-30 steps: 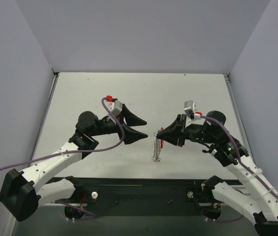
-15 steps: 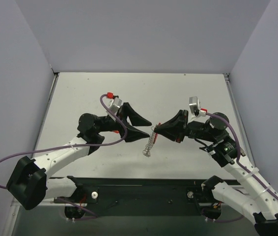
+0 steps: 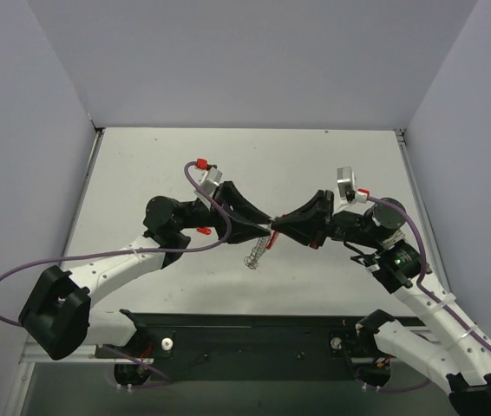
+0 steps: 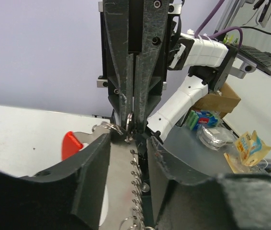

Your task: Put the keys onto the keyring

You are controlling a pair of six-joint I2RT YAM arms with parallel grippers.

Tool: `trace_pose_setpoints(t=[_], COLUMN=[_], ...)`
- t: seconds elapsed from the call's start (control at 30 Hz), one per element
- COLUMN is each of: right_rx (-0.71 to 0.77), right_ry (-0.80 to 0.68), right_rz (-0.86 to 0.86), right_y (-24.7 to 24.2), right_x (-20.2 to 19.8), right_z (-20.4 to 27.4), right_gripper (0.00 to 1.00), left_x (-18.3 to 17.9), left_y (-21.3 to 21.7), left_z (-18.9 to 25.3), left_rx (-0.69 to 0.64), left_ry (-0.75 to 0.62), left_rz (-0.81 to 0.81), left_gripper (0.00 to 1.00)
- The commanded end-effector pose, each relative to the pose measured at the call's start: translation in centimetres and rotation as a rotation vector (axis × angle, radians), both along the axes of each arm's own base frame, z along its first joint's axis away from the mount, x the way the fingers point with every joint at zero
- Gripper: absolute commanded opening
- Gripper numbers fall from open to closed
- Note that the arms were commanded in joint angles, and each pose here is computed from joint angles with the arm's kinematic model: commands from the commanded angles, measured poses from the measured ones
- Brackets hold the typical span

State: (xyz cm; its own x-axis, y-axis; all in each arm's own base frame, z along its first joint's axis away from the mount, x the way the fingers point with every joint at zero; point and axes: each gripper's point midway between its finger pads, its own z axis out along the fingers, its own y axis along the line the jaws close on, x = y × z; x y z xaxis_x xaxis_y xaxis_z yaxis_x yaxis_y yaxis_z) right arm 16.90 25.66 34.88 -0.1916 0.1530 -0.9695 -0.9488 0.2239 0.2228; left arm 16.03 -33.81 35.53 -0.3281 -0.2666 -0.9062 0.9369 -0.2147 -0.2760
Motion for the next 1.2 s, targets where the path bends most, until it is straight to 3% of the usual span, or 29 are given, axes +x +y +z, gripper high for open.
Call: trace_pose_setpoints(t=[0.0,0.07,0.17,0.33,0.43,0.53,0.87,0.93,0.97,1.0,1.17], right_rx=[0.065,0.067,0.068,0.071,0.072,0.074,0.094,0.099,0.100,0.099,0.096], right_ry=[-0.107,-0.103,-0.099,-0.098,-0.099,-0.104,-0.106,-0.106,-0.105,-0.107,-0.094], right_rz=[0.019,0.021,0.023,0.030,0.030,0.028,0.034,0.036,0.037,0.037,0.047], right_y=[-0.1,-0.1,0.0,-0.1,-0.2,-0.3,-0.4,-0.4,-0.4,-0.4,-0.2], right_x=[-0.4,-0.4,-0.5,-0.8,-0.9,-1.0,-1.3,-1.4,-1.4,-1.4,-1.4], right_z=[2.5,2.5,2.3,2.3,2.4,2.5,3.1,3.3,3.3,3.3,3.2], right_gripper=[0.00,0.00,0.00,0.00,0.00,0.00,0.00,0.00,0.00,0.00,0.00], left_x=[-0.3,-0.2,-0.1,-0.3,-0.5,-0.5,0.1,0.1,0.2,0.2,0.7], left_y=[0.1,0.0,0.0,0.4,0.6,0.6,0.3,0.3,0.2,0.3,0.1], left_z=[2.8,2.9,3.1,3.8,4.0,4.0,3.7,3.7,3.6,3.6,3.6], left_rx=[-0.072,-0.074,-0.083,-0.108,-0.114,-0.111,-0.099,-0.099,-0.098,-0.097,-0.084], left_ry=[-0.061,-0.059,-0.058,-0.076,-0.082,-0.080,-0.050,-0.050,-0.047,-0.046,-0.043], left_rz=[-0.006,-0.006,0.001,0.015,0.018,0.018,0.030,0.030,0.031,0.031,0.056], left_gripper=[0.42,0.32,0.29,0.36,0.48,0.48,0.27,0.21,0.10,0.07,0.00])
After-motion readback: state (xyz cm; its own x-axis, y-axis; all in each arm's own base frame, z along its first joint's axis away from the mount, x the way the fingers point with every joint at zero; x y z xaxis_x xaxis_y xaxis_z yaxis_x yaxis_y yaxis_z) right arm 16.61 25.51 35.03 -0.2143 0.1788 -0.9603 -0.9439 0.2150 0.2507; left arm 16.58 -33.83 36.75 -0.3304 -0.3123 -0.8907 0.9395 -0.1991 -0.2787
